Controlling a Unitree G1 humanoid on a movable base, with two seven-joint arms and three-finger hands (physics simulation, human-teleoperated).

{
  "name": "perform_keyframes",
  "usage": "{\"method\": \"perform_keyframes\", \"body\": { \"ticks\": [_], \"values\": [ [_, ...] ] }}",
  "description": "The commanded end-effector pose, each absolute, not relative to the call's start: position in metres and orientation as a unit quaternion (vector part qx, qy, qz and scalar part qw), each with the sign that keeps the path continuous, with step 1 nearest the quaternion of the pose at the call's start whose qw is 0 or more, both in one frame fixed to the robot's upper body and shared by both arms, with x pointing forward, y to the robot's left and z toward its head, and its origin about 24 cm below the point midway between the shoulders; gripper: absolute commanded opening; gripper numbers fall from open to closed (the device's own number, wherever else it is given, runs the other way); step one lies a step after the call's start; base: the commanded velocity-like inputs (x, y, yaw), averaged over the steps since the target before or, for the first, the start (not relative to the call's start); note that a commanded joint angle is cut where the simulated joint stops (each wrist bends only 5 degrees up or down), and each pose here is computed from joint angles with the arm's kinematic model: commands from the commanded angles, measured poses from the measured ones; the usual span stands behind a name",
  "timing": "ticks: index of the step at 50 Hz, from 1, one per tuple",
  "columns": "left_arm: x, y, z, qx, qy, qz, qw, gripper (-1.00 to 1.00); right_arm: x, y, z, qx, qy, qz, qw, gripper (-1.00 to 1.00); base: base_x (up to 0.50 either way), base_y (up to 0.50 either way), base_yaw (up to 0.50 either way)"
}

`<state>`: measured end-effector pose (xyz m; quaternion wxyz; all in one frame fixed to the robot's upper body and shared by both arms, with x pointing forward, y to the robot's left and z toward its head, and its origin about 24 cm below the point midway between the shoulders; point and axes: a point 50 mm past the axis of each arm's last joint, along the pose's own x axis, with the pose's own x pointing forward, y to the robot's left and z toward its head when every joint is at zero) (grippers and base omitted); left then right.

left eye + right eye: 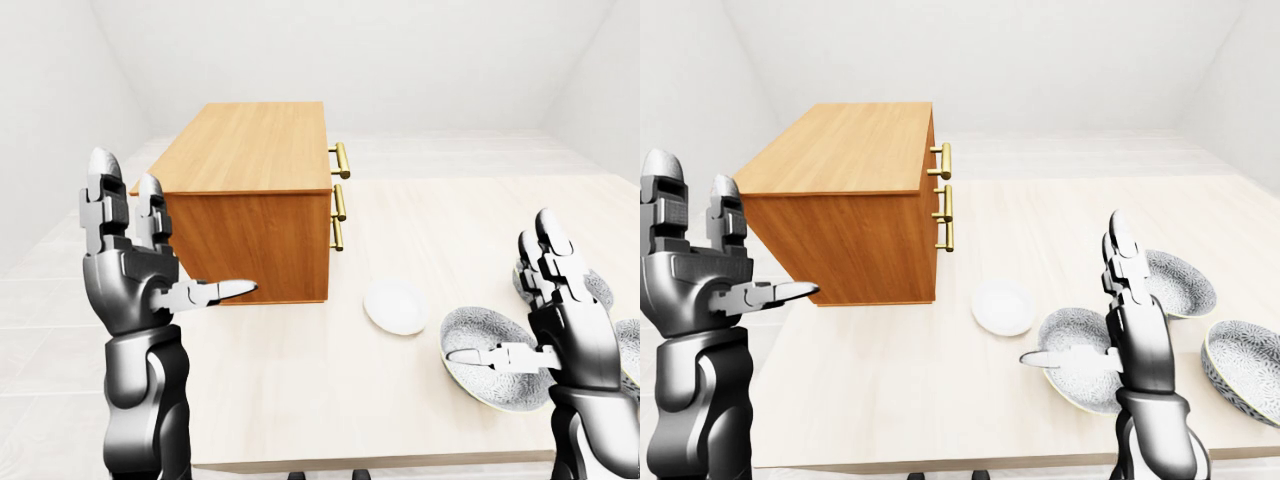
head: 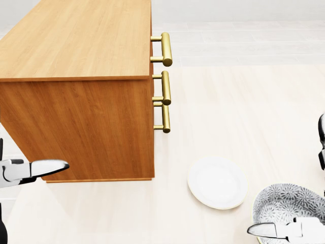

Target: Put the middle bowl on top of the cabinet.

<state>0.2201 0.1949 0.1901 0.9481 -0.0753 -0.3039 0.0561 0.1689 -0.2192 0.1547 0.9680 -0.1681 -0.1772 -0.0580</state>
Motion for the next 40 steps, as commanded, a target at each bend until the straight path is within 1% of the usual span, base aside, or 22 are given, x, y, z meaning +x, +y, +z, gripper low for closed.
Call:
{"method": "perform_keyframes", "body": {
  "ticks": [1, 11, 35, 36, 37, 38, 39, 40],
  "values": [
    [0.223, 0.197, 0.189, -0.075, -0.3, 0.06, 0.949, 1.0, 0.153, -0.231, 0.141, -0.195, -0.118, -0.069, 0.971, 1.0, 0.0, 0.0, 0.0],
    [0.222, 0.193, 0.184, -0.072, -0.289, 0.053, 0.953, 1.0, 0.15, -0.233, 0.131, -0.2, -0.085, -0.071, 0.974, 1.0, 0.0, 0.0, 0.0],
    [0.224, 0.193, 0.181, -0.07, -0.283, 0.054, 0.955, 1.0, 0.15, -0.232, 0.134, -0.199, -0.092, -0.071, 0.973, 1.0, 0.0, 0.0, 0.0],
    [0.223, 0.192, 0.183, -0.071, -0.287, 0.054, 0.954, 1.0, 0.151, -0.235, 0.127, -0.224, -0.065, -0.082, 0.969, 1.0, 0.0, 0.0, 0.0],
    [0.222, 0.191, 0.182, -0.071, -0.286, 0.051, 0.954, 1.0, 0.151, -0.238, 0.12, -0.219, -0.048, -0.087, 0.971, 1.0, 0.0, 0.0, 0.0],
    [0.219, 0.189, 0.182, -0.076, -0.288, 0.046, 0.953, 1.0, 0.153, -0.247, 0.113, -0.225, -0.032, -0.124, 0.966, 1.0, 0.0, 0.0, 0.0],
    [0.215, 0.19, 0.186, -0.084, -0.298, 0.046, 0.95, 1.0, 0.153, -0.247, 0.108, -0.224, -0.02, -0.116, 0.968, 1.0, 0.0, 0.0, 0.0],
    [0.216, 0.188, 0.186, -0.063, -0.295, 0.042, 0.953, 1.0, 0.156, -0.245, 0.1, -0.244, 0.006, -0.115, 0.963, 1.0, 0.0, 0.0, 0.0]
  ]
}}
